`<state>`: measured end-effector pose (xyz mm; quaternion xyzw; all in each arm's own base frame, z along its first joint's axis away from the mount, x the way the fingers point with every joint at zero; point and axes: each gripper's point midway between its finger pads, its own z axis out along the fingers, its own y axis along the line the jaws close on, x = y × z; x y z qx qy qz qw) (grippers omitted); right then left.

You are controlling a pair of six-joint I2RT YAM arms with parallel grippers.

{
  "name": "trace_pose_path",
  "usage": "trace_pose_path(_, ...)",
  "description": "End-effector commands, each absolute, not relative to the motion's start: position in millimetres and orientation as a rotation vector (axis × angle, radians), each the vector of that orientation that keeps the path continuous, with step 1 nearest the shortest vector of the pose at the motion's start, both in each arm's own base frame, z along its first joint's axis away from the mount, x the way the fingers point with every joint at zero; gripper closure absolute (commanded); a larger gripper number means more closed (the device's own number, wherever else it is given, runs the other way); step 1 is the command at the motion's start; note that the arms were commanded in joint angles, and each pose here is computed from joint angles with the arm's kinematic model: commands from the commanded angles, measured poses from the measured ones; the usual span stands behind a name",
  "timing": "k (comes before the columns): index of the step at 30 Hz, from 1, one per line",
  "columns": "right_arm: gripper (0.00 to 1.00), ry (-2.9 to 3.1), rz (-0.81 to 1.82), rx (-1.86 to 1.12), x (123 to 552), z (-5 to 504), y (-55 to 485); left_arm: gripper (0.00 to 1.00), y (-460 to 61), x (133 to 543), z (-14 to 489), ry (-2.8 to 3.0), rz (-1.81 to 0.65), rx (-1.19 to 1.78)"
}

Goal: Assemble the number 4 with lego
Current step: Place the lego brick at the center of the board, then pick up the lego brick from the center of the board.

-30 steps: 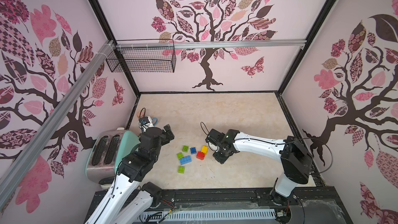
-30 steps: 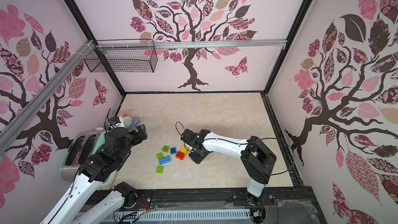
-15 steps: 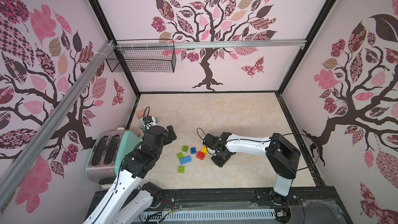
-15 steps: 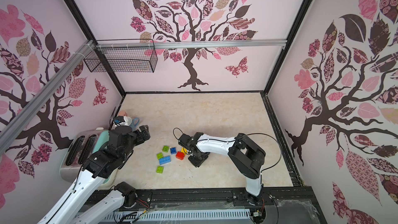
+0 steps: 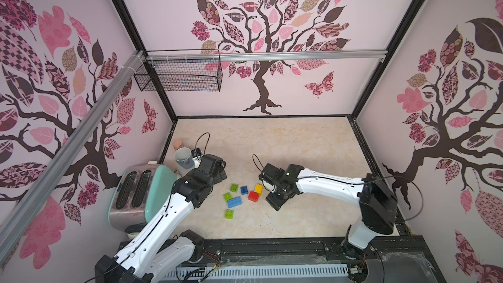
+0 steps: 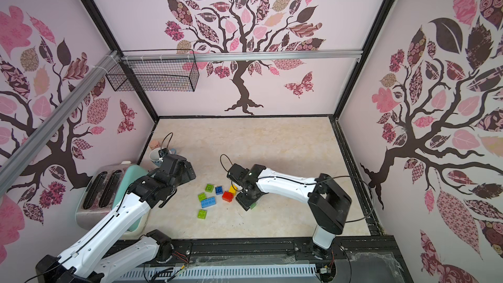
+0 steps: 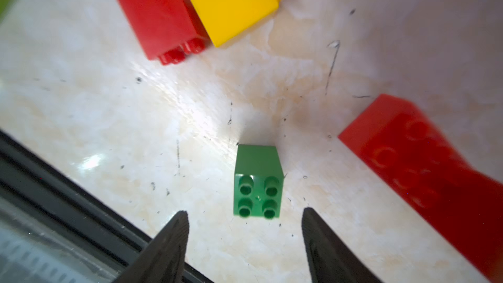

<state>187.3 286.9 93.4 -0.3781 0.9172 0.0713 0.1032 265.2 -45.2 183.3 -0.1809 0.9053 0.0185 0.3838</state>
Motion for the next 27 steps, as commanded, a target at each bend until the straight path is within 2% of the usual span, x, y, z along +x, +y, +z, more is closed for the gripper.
trace_pose_path(1, 0.26, 2.529, 0.384, -1.06, 186, 149, 292, 0.02, -54, 265, 187, 2.298, -0.043, -0.459)
trace_pose_path(4, 0.14, 2.346, 0.511, -0.98, 189, 187, 294, 0.02, -74, 268, 183, 2.3, -0.18, -0.389)
trace_pose_path(5, 0.01, 2.289, 0.551, -0.955, 189, 198, 294, 0.02, -78, 268, 181, 2.303, -0.208, -0.383)
trace_pose_path(9, 0.01, 2.124, 0.631, -0.867, 189, 236, 285, 0.02, -95, 267, 172, 2.335, -0.312, -0.349)
trace_pose_path(14, 0.01, 2.057, 0.505, -0.569, 216, 256, 240, 0.02, -126, 260, 154, 2.428, -0.476, -0.298)
trace_pose_path(17, 0.01, 1.988, 0.41, -0.363, 230, 265, 203, 0.02, -153, 255, 153, 2.444, -0.55, -0.163)
trace_pose_path(20, 0.0, 1.927, 0.392, -0.152, 237, 271, 164, 0.02, -176, 244, 151, 2.452, -0.486, 0.042)
trace_pose_path(27, 0.01, 1.958, 0.363, 0.247, 248, 219, 90, 0.02, -205, 219, 121, 2.51, -0.325, 0.379)
